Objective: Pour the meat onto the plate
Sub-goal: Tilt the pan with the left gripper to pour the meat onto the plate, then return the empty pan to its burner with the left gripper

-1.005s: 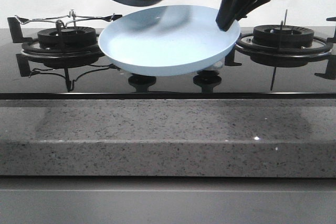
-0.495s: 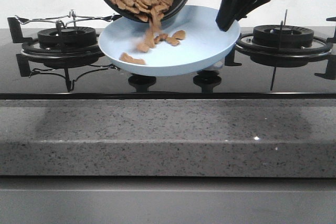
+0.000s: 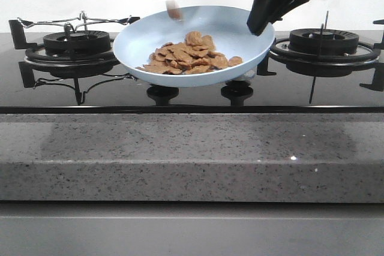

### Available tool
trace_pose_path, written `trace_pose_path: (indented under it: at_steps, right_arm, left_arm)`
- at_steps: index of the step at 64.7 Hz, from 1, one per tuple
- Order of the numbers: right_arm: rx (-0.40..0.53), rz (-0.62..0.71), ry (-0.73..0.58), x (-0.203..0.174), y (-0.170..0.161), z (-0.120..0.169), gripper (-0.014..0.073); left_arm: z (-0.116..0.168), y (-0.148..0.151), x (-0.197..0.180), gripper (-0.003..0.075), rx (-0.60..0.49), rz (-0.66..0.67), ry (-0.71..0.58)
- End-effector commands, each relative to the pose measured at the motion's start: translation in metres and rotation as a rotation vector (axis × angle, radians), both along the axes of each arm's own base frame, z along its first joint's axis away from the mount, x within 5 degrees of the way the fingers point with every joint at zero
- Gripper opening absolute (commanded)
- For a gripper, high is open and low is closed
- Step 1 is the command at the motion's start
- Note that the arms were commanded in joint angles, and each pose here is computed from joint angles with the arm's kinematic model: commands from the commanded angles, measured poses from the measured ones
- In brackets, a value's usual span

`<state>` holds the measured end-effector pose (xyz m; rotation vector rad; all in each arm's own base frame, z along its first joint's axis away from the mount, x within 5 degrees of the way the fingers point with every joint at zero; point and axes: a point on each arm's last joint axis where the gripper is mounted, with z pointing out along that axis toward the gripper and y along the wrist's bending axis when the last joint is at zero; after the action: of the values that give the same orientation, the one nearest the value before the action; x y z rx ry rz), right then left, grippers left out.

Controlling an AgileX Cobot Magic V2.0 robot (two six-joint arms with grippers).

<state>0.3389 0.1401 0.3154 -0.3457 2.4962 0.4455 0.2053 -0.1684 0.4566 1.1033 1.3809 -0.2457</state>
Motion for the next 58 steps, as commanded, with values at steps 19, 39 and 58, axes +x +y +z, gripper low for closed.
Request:
trace_pose_path:
  at_steps: [19,39,58]
  right_arm:
    - [0.057,-0.013,-0.106,-0.006,-0.002,0.029,-0.006]
    - [0.057,-0.013,-0.106,-0.006,-0.002,0.029,-0.006]
    - [0.057,-0.013,-0.106,-0.006,-0.002,0.029,-0.006]
  left_arm:
    - [0.029,0.036,0.01,0.0007,-0.388,0.181,0.142]
    - [0.019,0.102,0.051,-0.002,-0.789,0.36,0.398]
    - [-0.033,0.18,0.126,-0.002,-1.249,0.307,0.773]
